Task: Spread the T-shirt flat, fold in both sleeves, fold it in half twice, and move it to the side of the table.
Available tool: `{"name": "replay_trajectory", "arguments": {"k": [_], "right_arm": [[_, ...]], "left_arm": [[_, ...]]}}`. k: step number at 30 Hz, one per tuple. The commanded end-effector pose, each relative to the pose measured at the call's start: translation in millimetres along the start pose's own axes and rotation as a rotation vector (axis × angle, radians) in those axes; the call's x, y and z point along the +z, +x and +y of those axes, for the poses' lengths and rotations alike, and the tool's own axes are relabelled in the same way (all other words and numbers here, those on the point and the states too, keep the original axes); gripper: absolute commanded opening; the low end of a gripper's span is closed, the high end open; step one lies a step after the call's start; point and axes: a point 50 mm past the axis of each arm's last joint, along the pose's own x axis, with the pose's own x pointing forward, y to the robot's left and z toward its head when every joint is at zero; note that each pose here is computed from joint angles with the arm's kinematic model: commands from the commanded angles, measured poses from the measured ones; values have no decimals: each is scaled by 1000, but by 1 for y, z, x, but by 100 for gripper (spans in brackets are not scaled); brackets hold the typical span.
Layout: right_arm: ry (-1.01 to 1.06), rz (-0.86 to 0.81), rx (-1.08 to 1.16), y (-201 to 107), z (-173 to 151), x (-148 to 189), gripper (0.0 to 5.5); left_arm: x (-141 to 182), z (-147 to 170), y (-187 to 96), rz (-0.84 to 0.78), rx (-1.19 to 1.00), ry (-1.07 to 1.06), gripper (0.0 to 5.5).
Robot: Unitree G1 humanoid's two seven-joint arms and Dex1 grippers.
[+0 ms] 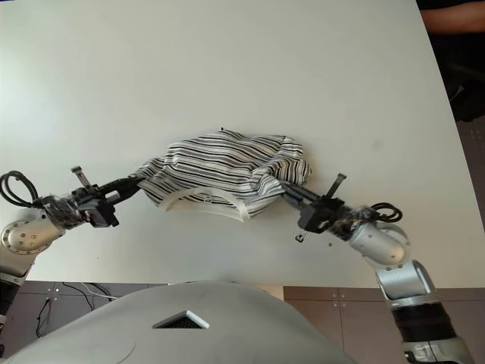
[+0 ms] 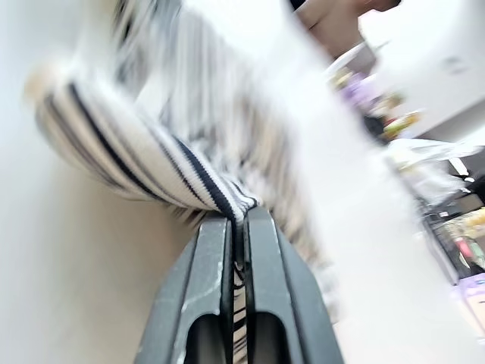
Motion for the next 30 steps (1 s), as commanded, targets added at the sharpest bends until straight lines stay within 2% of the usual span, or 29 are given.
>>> {"name": "replay_trajectory", "arguments": {"k": [1, 3, 6, 9, 12, 16, 21, 26, 30], "right_arm": [[-33, -232, -280, 34, -97, 30, 11], [-95, -202, -332, 66, -133, 25, 11], [-99, -36, -477, 134, -198, 12, 11], [-56, 55, -641, 165, -235, 26, 11], [-44, 58, -764, 176, -257, 50, 11], [-53, 89, -932, 175, -280, 74, 11], [-121, 96, -1081, 173, -293, 97, 11], [-107, 122, -1032, 173, -294, 95, 11], [-99, 131, -970, 179, -287, 88, 11]], "left_arm": [[-3, 78, 42, -48, 289, 94, 10], [-20, 113, 77, 35, 394, 79, 10], [-28, 184, 134, 183, 567, 79, 10], [-13, 224, 158, 267, 671, 124, 10], [11, 258, 162, 299, 783, 207, 10], [37, 297, 149, 389, 965, 366, 10], [61, 327, 131, 437, 1185, 380, 10], [65, 330, 128, 459, 1200, 401, 10], [49, 317, 136, 503, 1095, 428, 10]]}}
